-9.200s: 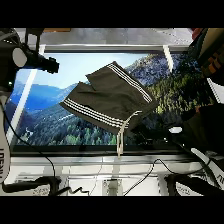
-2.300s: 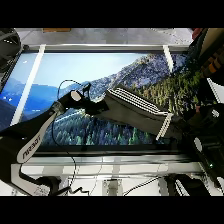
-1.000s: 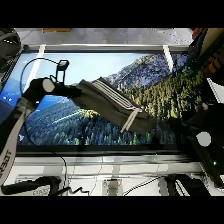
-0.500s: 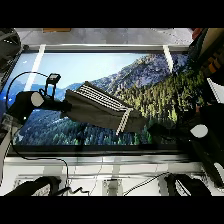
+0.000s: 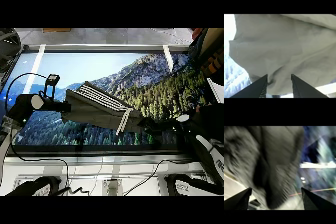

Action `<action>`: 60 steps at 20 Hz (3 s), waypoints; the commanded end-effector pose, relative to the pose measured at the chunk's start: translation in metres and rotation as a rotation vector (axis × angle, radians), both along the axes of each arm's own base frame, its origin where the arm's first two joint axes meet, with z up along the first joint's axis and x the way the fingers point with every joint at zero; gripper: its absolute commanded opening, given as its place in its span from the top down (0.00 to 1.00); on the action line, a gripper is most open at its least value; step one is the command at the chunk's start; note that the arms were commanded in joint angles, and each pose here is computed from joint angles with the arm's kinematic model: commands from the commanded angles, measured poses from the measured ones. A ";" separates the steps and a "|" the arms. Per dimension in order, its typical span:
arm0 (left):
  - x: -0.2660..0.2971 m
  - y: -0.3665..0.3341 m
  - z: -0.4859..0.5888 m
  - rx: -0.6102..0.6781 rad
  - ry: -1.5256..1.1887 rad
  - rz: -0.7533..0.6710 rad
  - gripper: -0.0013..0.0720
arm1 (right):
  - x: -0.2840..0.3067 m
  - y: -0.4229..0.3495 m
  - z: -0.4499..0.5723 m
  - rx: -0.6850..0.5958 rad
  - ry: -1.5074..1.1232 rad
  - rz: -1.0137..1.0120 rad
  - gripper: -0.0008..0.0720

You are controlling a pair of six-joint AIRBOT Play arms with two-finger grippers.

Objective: Fold the clothes and pants, and hang the long-sleeved shirts on hangers.

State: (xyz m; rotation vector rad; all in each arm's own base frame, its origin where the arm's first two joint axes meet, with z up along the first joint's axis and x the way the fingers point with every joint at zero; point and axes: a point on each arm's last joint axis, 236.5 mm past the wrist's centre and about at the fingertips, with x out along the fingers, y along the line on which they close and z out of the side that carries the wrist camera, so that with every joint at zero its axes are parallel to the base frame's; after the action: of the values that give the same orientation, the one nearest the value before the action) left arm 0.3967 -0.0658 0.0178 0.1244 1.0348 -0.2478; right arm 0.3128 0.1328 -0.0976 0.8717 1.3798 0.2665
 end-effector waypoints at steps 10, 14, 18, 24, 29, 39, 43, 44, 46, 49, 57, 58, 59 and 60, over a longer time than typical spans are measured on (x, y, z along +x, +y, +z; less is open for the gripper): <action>0.007 0.001 0.002 -0.001 -0.029 0.005 0.50 | 0.054 0.008 -0.016 0.093 0.003 -0.110 0.05; 0.007 0.000 -0.018 0.004 0.019 0.004 0.97 | 0.047 0.025 -0.015 0.081 -0.038 -0.016 0.08; 0.011 0.000 -0.018 0.002 0.008 0.007 0.98 | 0.057 0.041 -0.008 0.058 -0.092 0.027 0.09; 0.011 0.000 -0.020 0.003 0.013 0.007 0.98 | 0.084 0.079 0.002 0.048 -0.163 0.104 0.10; 0.011 0.000 -0.021 0.003 0.015 0.007 0.98 | 0.107 0.121 -0.003 0.054 -0.201 0.166 0.64; 0.011 0.003 -0.021 0.015 0.012 0.004 0.98 | 0.166 0.104 0.099 0.073 -0.437 0.212 0.97; 0.011 0.003 -0.021 0.015 0.012 0.005 0.98 | 0.124 0.052 0.121 0.089 -0.354 0.347 0.97; 0.011 0.003 -0.021 0.015 0.011 0.005 0.98 | 0.121 0.040 0.135 0.103 -0.363 0.339 0.97; 0.013 0.002 -0.020 0.013 0.005 0.005 0.98 | 0.132 0.010 0.166 0.071 -0.445 0.262 0.97; 0.013 0.002 -0.020 0.014 0.005 0.005 0.98 | 0.149 -0.060 0.225 0.004 -0.554 0.022 0.97; 0.013 0.002 -0.020 0.014 0.005 0.005 0.98 | 0.049 -0.320 0.381 -0.172 -0.744 -0.859 0.97; 0.013 0.002 -0.020 0.014 0.005 0.005 0.98 | 0.024 -0.344 0.397 -0.217 -0.770 -0.951 0.97; 0.013 0.003 -0.020 0.015 0.004 0.005 0.98 | -0.002 -0.365 0.414 -0.274 -0.800 -1.033 0.97; 0.013 0.003 -0.020 0.015 0.004 0.005 0.98 | -0.031 -0.382 0.432 -0.340 -0.834 -1.114 0.97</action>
State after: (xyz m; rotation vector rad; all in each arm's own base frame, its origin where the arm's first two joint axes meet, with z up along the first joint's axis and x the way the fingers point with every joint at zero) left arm 0.4093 -0.0636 -0.0022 0.1334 1.0425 -0.2367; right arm 0.3561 -0.1952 0.2863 0.9562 0.2651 -0.1997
